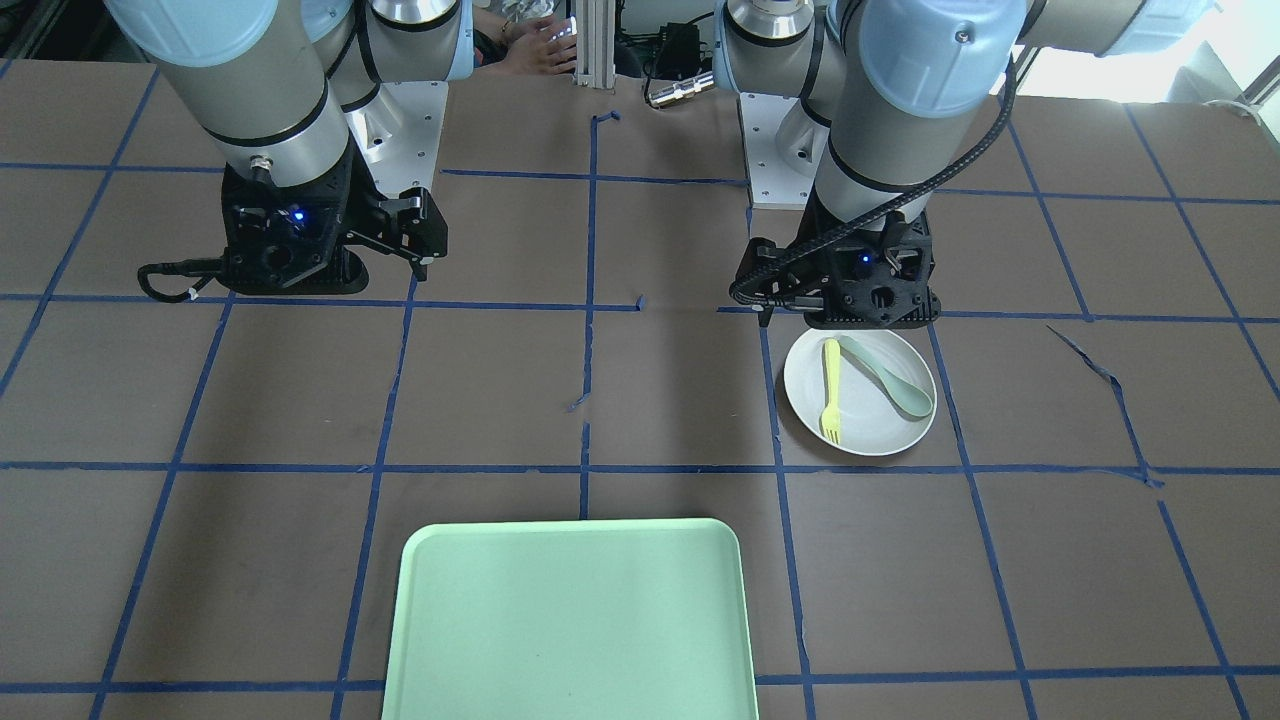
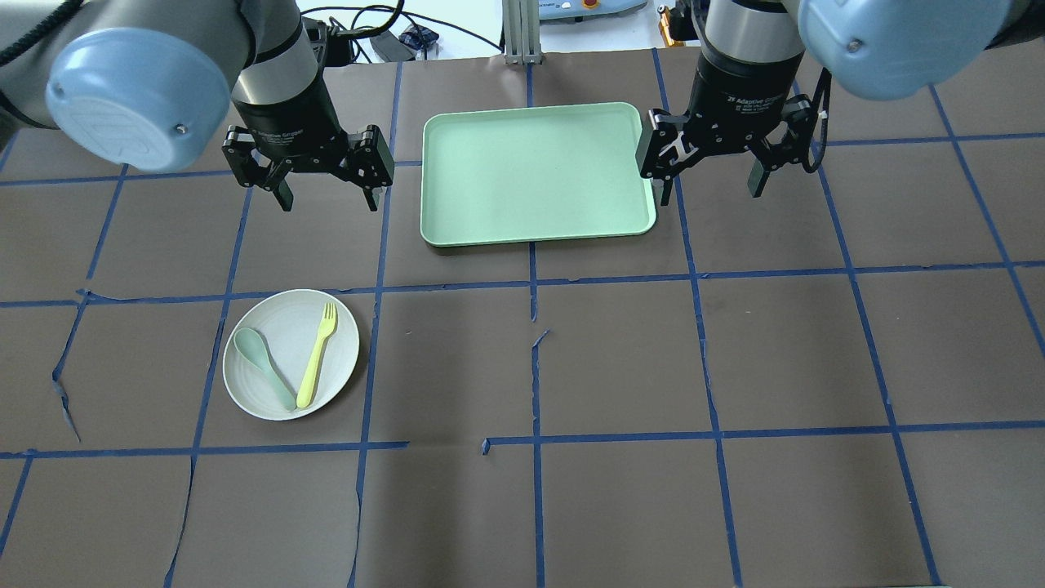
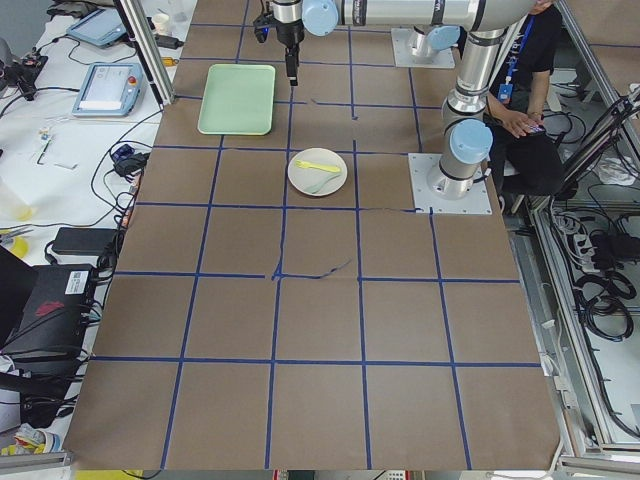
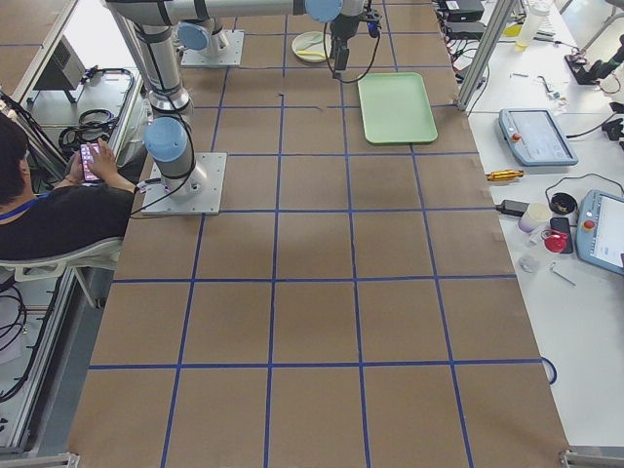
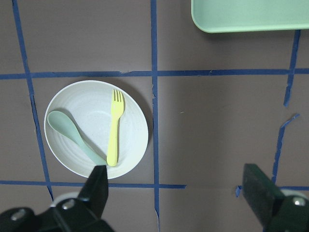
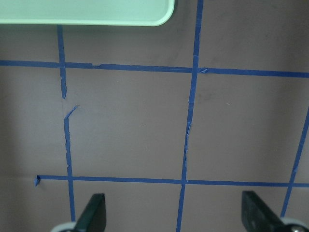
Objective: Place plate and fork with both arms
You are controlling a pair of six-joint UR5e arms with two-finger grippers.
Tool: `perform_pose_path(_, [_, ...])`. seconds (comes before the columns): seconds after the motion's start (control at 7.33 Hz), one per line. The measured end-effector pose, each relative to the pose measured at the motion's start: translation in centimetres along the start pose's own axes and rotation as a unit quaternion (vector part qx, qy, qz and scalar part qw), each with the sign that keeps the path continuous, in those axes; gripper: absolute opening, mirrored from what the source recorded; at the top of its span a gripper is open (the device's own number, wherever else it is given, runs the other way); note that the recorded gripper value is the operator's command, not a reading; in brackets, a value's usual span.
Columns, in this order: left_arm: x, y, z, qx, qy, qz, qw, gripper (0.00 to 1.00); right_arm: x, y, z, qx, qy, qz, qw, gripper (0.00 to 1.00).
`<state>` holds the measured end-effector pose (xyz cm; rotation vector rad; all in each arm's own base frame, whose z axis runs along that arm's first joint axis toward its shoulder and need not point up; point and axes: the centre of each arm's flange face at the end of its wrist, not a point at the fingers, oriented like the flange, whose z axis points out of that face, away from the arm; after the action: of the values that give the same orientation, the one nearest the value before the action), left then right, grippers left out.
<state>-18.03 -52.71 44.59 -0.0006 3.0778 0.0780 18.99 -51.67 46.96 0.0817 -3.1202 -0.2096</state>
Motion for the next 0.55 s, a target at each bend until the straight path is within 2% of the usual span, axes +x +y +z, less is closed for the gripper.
perform_pose_path(0.55, [0.34, 0.39, -0.32, 0.002, 0.004, 0.001, 1.0000, 1.00, -0.09, -0.35, 0.30, -0.003, -0.003, 0.000, 1.0000, 1.00])
